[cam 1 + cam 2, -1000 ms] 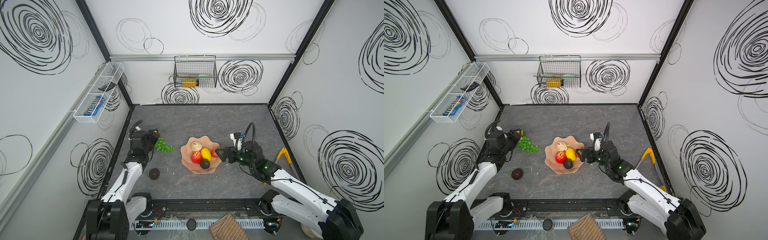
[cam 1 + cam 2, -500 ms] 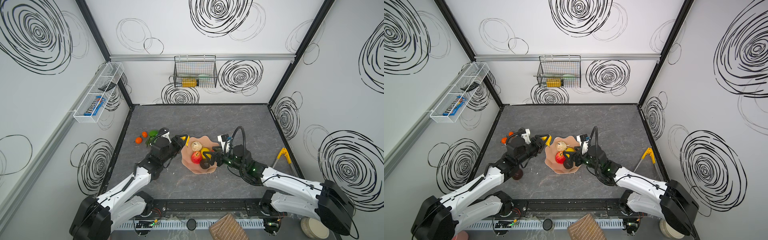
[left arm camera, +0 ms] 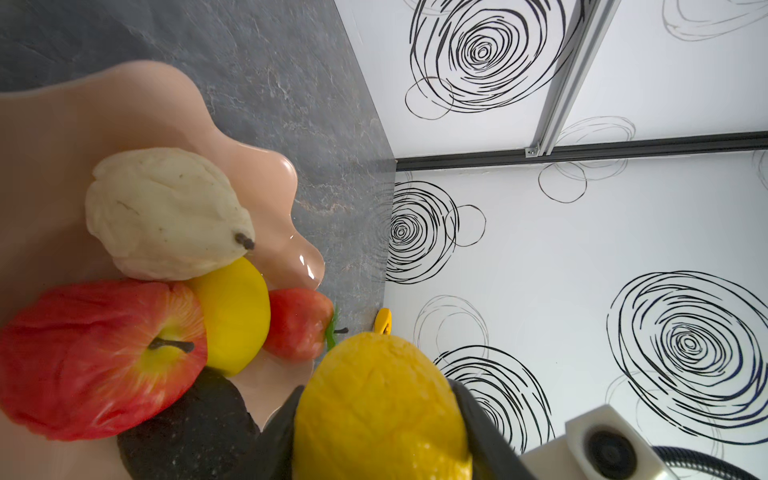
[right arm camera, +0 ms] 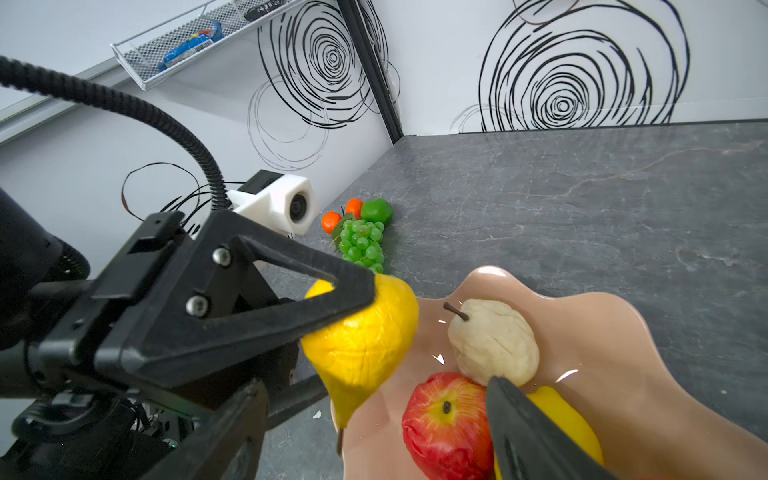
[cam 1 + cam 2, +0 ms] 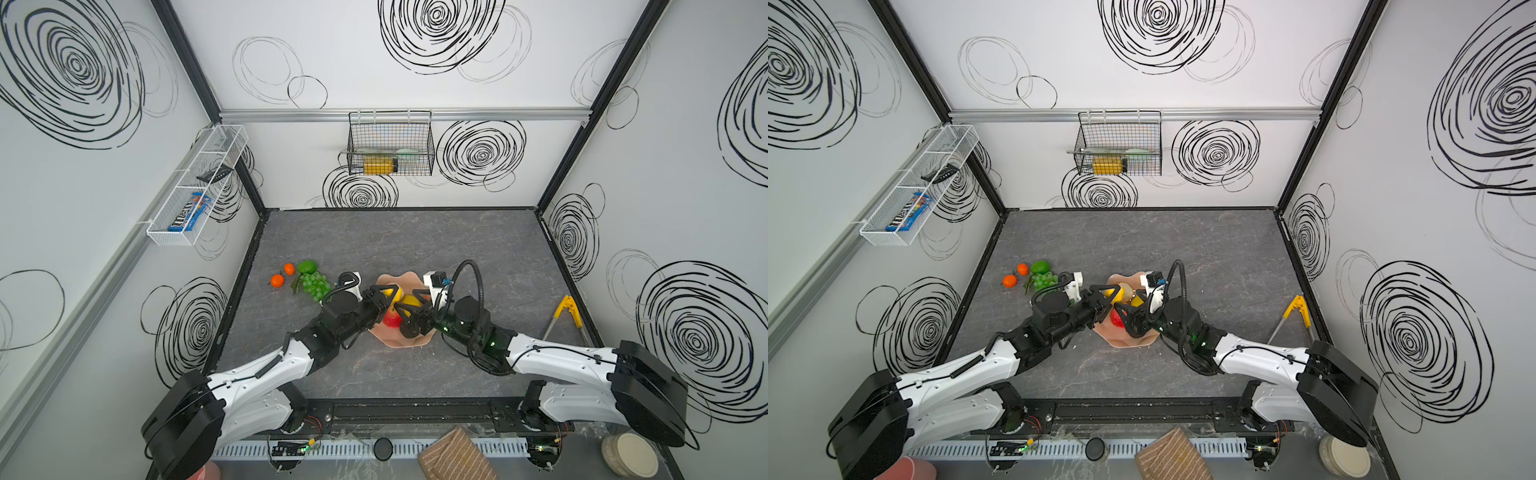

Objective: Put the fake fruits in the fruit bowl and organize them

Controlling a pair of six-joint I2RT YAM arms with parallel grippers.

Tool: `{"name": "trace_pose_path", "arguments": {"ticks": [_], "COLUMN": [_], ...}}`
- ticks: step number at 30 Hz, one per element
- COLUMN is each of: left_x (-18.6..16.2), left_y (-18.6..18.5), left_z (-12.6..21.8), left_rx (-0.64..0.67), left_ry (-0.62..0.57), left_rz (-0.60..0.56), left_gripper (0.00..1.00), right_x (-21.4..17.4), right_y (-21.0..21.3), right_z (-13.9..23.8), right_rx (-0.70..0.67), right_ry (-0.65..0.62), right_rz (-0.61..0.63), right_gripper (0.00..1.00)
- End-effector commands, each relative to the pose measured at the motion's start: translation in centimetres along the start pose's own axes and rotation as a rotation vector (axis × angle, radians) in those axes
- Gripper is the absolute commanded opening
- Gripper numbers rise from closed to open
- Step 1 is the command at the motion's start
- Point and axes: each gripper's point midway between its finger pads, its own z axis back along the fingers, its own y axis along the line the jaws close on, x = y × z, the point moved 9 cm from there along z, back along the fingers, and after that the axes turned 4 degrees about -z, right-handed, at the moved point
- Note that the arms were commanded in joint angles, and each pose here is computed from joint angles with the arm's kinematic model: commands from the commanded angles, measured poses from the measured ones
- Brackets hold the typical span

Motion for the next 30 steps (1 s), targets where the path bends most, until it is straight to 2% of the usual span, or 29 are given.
{"name": "trace_pose_path", "arguments": {"ticks": [1,23,30], "left_x": [-0.2,-2.4,-2.8], "left_y": [-1.0,-2.0,-1.7], "left_z": [-0.1,-0.6,-0.6], "left_rx": [-0.084,-0.134,-0.131], "left_ry": [-0.021,0.022,0.033], "left_rz": [0.031,0.069,0.076], "left_gripper": [0.53,0.53,0.53], "right_x": [0.3,-0.7,-0.2], "right_y": [0.2,-0.4,-0.2], "right_z": [0.1,-0.4,-0.4], "right_rx": [-0.024,-0.116,-0.122], "right_ry": [-0.08,-0.152,-0.174], "right_rz": [0.024,0.07,0.079], "right_gripper": [0.86,0.85,0.79]}}
